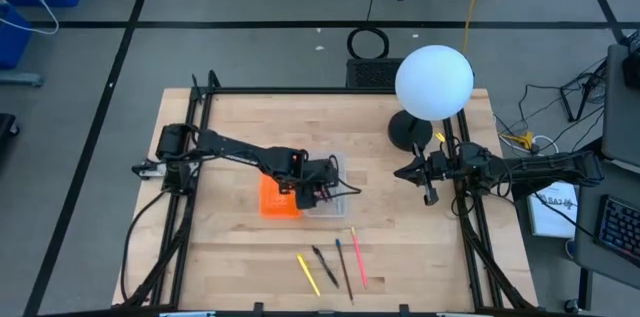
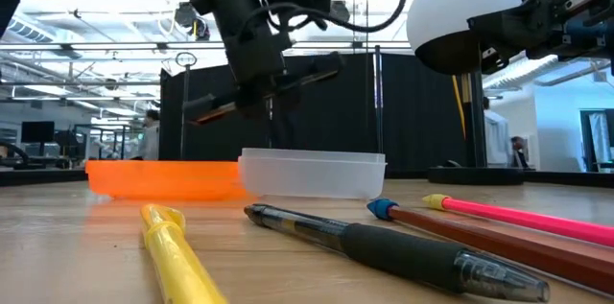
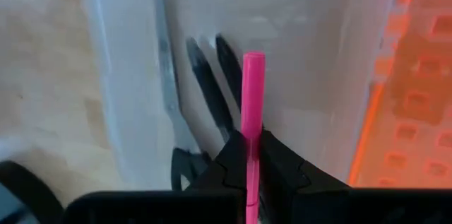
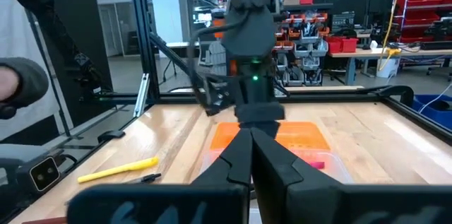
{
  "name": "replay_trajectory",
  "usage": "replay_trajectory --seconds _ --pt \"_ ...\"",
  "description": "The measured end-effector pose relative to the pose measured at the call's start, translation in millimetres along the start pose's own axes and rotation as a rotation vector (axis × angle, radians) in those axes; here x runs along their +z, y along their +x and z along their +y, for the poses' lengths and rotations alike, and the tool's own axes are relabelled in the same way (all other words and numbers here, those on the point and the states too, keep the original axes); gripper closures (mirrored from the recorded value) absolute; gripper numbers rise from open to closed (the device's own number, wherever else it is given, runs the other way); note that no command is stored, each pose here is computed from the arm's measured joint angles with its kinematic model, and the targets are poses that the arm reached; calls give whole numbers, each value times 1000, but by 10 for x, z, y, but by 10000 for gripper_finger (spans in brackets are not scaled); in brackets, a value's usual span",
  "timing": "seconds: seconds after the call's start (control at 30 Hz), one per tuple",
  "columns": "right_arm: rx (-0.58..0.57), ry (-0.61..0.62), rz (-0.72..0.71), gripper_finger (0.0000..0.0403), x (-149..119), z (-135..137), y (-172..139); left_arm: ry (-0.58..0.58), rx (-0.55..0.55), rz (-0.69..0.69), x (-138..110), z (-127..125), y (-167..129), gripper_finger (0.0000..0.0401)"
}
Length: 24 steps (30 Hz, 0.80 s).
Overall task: Pick & place school supplies into a supply box
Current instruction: Put the pink pen into the transparent supply box, then put the pink pencil into the transparent supply box
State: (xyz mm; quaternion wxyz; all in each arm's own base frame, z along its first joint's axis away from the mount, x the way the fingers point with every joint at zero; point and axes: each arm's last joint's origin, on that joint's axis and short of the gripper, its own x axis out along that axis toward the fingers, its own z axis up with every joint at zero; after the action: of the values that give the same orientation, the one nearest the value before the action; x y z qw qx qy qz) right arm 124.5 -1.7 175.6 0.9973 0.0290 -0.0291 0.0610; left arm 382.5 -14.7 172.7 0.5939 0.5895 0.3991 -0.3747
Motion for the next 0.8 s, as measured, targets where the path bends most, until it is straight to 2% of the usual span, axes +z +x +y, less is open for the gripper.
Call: replay_trajectory --seconds 0.3,0.63,0.8 --pt "-174 2 3 403 -12 -51 -5 29 23 -92 8 -26 49 381" --pt "-175 11 3 403 -14 -52 -5 -133 18 -80 -43 -23 51 317" --pt "-175 25 2 403 -14 -51 -5 -102 25 -37 -13 -18 45 303"
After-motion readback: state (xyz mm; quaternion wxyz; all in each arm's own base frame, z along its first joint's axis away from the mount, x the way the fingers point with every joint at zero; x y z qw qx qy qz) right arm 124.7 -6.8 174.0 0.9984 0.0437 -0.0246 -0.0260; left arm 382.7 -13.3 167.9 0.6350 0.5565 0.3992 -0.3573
